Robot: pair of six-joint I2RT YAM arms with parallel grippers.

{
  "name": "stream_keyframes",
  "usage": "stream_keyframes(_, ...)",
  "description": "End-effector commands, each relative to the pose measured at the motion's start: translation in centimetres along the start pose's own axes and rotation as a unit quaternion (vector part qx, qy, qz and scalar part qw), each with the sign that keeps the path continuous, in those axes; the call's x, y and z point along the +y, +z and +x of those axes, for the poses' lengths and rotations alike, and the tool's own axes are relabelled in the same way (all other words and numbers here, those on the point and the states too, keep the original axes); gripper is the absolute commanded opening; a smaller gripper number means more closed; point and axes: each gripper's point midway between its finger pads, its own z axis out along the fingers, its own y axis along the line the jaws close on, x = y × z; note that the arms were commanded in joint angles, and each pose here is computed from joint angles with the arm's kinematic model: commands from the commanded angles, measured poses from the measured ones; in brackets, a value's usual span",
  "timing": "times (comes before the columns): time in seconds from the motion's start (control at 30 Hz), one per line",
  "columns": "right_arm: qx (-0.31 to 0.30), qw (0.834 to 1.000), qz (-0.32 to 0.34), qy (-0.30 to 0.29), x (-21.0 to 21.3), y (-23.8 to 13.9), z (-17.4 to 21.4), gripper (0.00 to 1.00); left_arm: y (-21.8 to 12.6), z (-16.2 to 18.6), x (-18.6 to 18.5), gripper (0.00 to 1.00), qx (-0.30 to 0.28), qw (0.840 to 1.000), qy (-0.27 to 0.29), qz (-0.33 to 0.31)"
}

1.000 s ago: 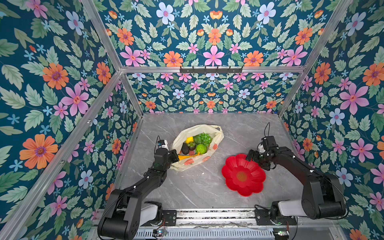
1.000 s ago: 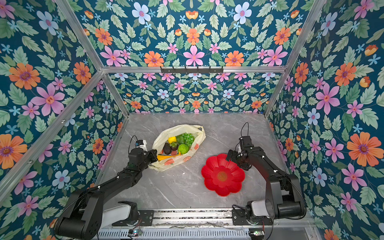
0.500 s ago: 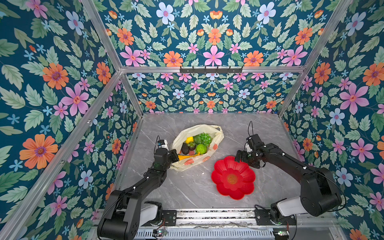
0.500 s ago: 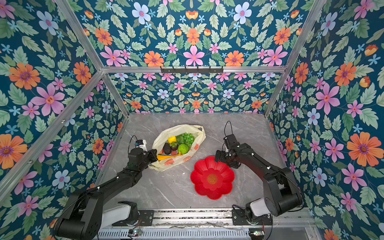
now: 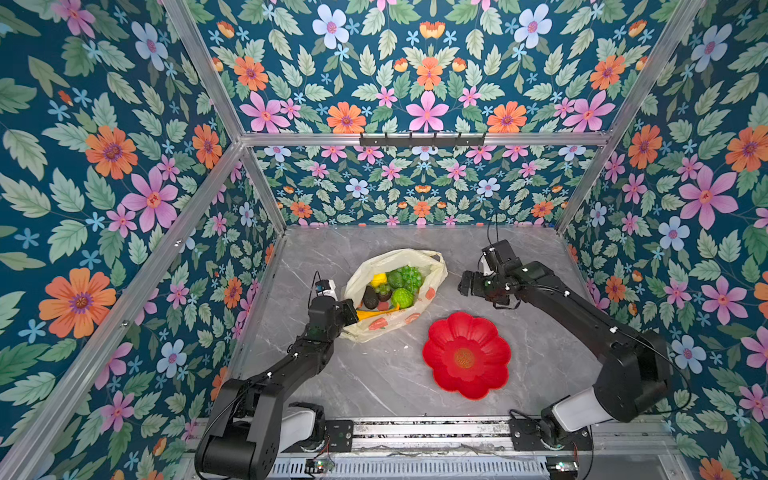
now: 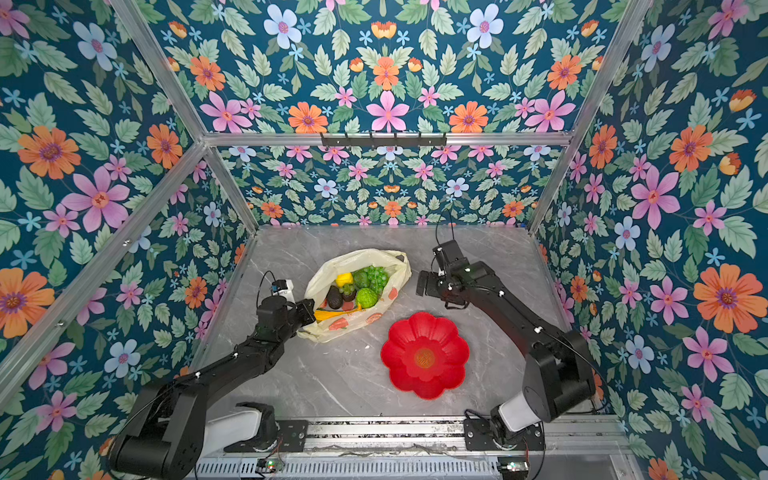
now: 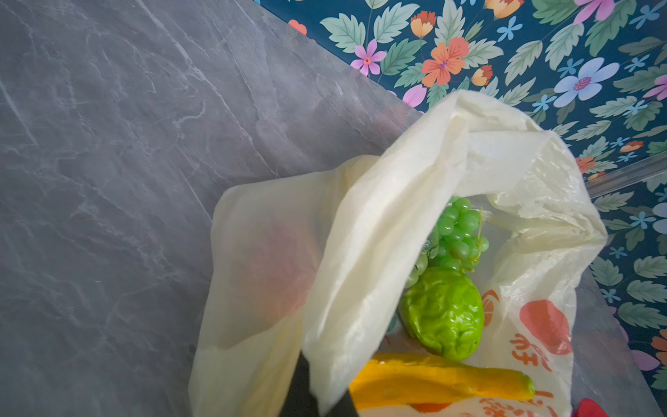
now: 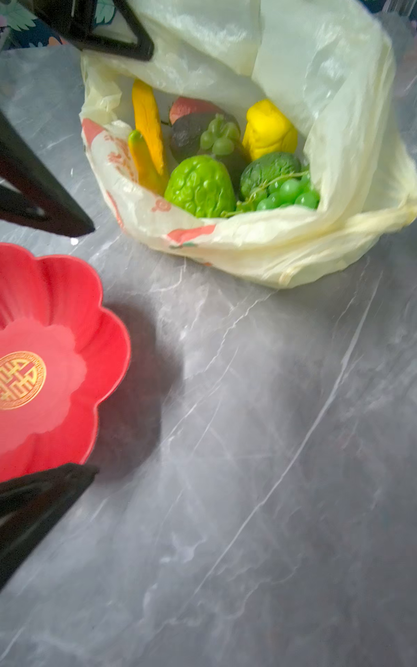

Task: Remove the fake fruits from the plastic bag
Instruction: 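Release the red bowl and move the right gripper back to the bag rim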

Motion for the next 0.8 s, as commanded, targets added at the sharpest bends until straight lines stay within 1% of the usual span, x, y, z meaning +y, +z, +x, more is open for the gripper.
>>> stream_keyframes(0.0,0.011,0.999,-0.002,-0.032,2.2,2.1,-1.1,0.98,0.0,-0.6,-0.6,0.0,-0.008,1.0,0.007,0.012)
stream_keyframes(0.13,0.031,0.999,-0.005,-0.043,4.4,5.0,-2.3,0.96,-0.2,-0.7,-0.8,0.0,-0.01,1.0,0.008,0.014)
stream_keyframes(0.23,0.051,0.998,-0.016,-0.042,5.5,7.1,-2.9,0.91,-0.2,-0.8,-0.9,0.0,-0.011,1.0,0.008,0.016)
stream_keyframes(0.33,0.057,0.997,-0.025,-0.045,6.5,8.5,-3.1,0.87,-0.1,-0.6,-1.1,0.0,-0.006,1.0,0.007,0.023)
stream_keyframes(0.4,0.063,0.997,-0.016,-0.04,6.3,9.6,-3.1,0.8,0.0,-0.5,-1.3,0.0,-0.003,0.999,0.006,0.031)
stream_keyframes(0.43,0.065,0.997,-0.01,-0.038,6.1,10.2,-3.1,0.75,0.1,-0.5,-1.5,0.0,-0.001,0.999,0.006,0.037)
stream_keyframes(0.53,0.059,0.998,0.006,-0.035,5.5,11.2,-3.2,0.65,0.3,0.0,-2.5,0.0,0.008,0.998,0.009,0.059)
stream_keyframes(0.67,0.05,0.997,0.042,-0.035,3.8,12.3,-3.6,0.5,0.6,0.6,-4.0,0.0,0.016,0.997,0.043,0.063)
stream_keyframes(0.73,0.047,0.997,0.058,-0.026,2.5,12.7,-3.9,0.41,0.6,0.9,-4.8,0.0,0.018,0.996,0.058,0.069)
stream_keyframes(0.77,0.047,0.997,0.059,-0.019,1.9,12.8,-3.8,0.38,0.6,1.0,-5.2,0.0,0.018,0.995,0.064,0.073)
